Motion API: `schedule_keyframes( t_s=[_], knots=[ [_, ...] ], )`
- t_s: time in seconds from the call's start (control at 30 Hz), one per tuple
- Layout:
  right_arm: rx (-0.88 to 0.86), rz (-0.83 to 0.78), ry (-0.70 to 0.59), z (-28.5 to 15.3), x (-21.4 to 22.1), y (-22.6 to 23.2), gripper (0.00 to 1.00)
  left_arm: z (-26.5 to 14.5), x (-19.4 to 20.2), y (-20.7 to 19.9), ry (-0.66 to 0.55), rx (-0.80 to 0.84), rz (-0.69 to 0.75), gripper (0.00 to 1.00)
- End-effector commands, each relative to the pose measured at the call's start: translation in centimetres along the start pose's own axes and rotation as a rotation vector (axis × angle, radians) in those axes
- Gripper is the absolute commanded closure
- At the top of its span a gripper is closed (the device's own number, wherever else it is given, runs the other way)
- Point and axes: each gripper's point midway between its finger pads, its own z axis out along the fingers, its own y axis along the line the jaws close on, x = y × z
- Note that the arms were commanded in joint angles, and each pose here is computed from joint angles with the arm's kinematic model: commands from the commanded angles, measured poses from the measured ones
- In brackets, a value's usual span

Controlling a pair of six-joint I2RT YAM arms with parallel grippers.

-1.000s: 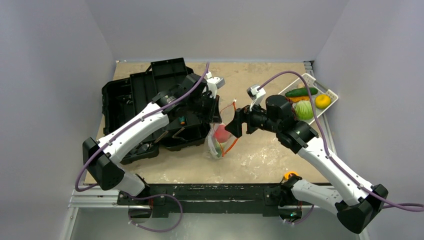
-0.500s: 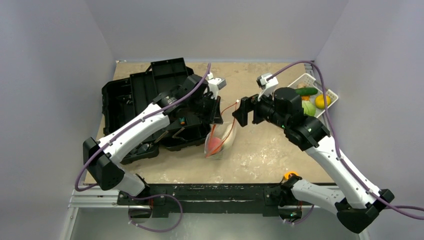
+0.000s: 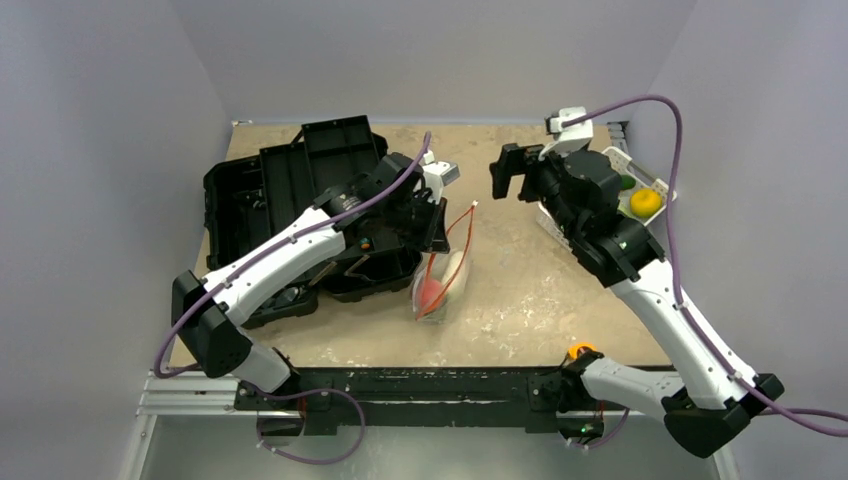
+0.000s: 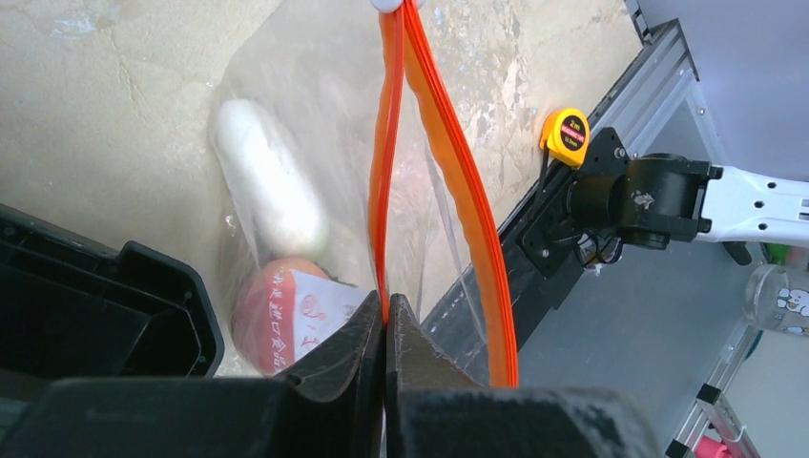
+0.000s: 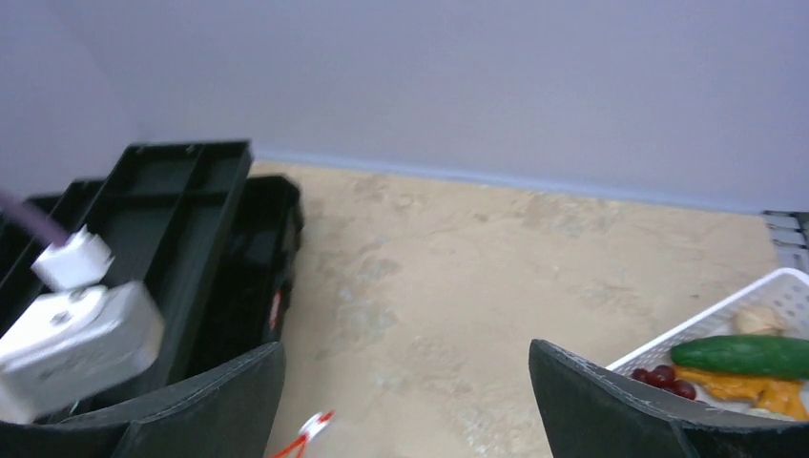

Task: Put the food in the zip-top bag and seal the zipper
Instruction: Pick up the fake vegetable from the bin.

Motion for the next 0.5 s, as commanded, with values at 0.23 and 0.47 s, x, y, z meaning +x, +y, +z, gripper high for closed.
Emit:
schedule_keyframes(
  t_s=[0.23, 0.47],
  knots=[
    [0.443, 0.396, -0.163, 1.5, 0.7, -14.8, 0.01, 0.2, -0.8, -0.4, -0.026, 0.018, 0.036, 1.0],
    [0.539, 0.559, -0.133, 5.4, 5.3, -18.4, 0.01, 0.0, -0.9, -0.4, -0.031, 0.017, 0.04, 1.0]
  ],
)
